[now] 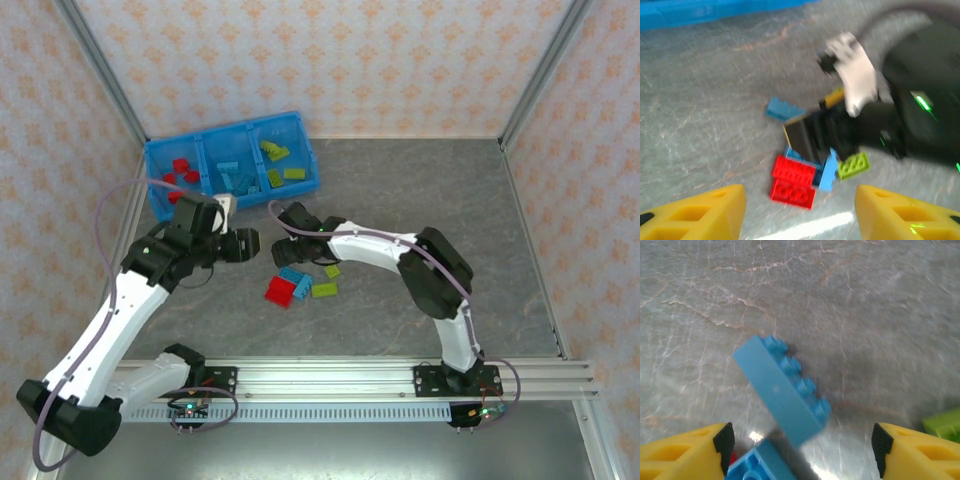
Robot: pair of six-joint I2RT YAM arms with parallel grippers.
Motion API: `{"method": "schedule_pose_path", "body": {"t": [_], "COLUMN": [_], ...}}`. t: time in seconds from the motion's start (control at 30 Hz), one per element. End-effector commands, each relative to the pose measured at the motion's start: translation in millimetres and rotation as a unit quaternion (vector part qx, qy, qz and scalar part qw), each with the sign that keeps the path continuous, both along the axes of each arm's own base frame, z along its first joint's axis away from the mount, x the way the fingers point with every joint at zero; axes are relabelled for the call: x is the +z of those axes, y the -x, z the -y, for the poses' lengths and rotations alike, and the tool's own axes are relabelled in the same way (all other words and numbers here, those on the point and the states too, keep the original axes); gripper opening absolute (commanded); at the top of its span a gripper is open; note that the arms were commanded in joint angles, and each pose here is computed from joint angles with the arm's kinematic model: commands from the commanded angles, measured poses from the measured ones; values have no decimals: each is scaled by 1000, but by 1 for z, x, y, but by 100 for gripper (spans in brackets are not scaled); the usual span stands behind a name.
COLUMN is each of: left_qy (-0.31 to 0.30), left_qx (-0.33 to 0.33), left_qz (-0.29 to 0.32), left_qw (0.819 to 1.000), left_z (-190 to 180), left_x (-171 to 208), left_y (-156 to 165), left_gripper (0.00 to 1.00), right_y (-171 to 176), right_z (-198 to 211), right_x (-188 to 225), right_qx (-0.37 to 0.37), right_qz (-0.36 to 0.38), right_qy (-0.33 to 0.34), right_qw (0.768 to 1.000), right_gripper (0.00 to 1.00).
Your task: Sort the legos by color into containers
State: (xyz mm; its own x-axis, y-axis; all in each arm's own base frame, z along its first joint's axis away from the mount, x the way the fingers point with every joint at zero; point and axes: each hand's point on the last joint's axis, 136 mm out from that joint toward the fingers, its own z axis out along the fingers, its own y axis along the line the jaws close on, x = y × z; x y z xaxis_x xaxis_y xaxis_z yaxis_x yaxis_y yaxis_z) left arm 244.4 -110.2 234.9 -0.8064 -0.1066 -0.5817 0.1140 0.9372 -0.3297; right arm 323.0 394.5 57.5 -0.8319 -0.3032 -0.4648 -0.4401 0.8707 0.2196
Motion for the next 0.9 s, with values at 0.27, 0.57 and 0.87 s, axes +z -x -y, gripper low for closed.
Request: {"method": "schedule_pose_path", "body": {"t": [0.27, 0.57, 0.87], "left_qy": [70, 10, -75], "left_qx": [-165, -71, 121], "left_qz": [68, 126, 175], "left_qw": [981, 989, 974], "left_z": [35, -2, -78], "left_x": [13, 24, 35], "left_y": [48, 36, 32], "left_gripper": [80, 100, 100], "right_y": [-12, -22, -115], "right_z": [-15, -38, -79], "right_x": [8, 129, 161], "right_qx": [12, 31, -54], "right_qz": [10, 153, 302], "right_qy": [0, -178, -189], "right_qw": [1000, 972, 933], "right_gripper": [18, 11, 9]}}
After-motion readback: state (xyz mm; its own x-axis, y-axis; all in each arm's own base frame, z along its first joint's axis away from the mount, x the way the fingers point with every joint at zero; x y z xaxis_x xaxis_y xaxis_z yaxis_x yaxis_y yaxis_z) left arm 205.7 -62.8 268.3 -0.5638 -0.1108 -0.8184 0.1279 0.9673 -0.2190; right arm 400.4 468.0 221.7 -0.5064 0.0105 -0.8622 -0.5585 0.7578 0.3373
